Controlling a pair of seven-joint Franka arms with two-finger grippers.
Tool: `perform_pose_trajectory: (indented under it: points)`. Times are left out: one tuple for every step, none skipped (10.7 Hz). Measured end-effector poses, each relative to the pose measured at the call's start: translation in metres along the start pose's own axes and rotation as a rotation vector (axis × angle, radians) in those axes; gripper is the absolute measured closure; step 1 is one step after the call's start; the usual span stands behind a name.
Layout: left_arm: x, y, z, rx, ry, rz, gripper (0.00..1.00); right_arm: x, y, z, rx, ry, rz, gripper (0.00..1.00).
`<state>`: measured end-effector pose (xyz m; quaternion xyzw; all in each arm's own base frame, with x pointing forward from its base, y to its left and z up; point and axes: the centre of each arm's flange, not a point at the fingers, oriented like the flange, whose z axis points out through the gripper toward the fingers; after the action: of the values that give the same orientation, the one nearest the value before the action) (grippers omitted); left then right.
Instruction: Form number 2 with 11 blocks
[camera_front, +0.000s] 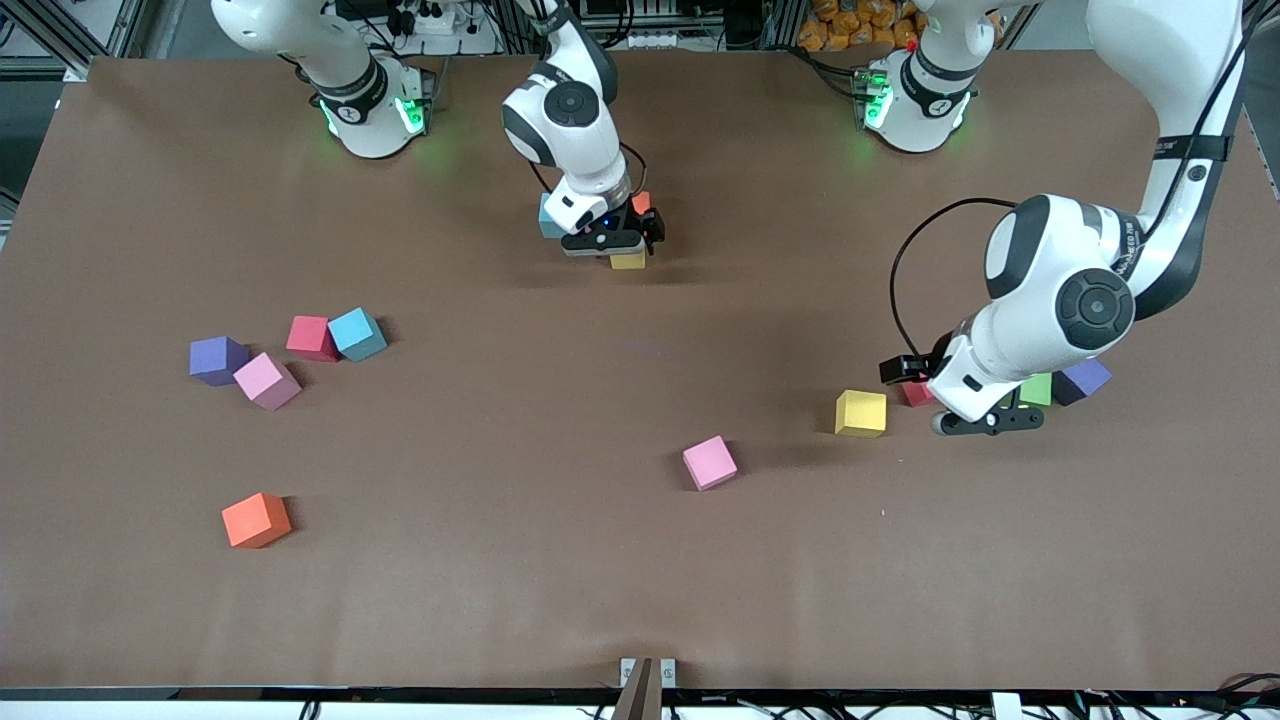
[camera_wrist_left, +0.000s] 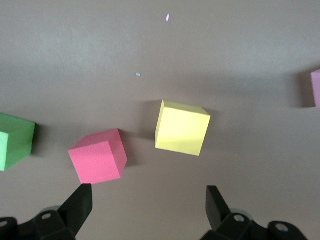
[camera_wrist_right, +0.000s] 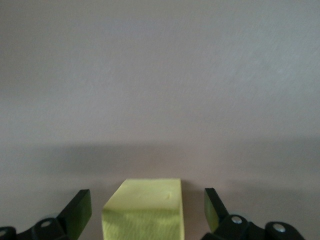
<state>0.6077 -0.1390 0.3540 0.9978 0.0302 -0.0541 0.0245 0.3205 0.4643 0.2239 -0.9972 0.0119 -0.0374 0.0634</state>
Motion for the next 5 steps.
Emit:
perform_pose_trajectory:
  points:
    - [0.003, 0.000, -0.007, -0.005, 0.014, 0.009, 0.00, 0.018, 0.004, -0.008, -0.021, 0.000, -0.010, 0.00]
    - [0.007, 0.000, -0.013, -0.009, 0.027, 0.013, 0.00, 0.047, 0.013, -0.023, -0.036, -0.005, -0.022, 0.00]
    - [0.009, 0.001, -0.015, -0.012, 0.031, 0.025, 0.00, 0.078, 0.028, -0.039, -0.046, -0.011, -0.040, 0.00]
    - [0.010, 0.002, -0.010, -0.014, 0.024, 0.054, 0.00, 0.107, 0.052, -0.052, -0.058, -0.019, -0.072, 0.00]
    - [0.012, 0.004, -0.001, -0.013, 0.012, 0.089, 0.00, 0.133, 0.080, -0.062, -0.069, -0.026, -0.108, 0.00]
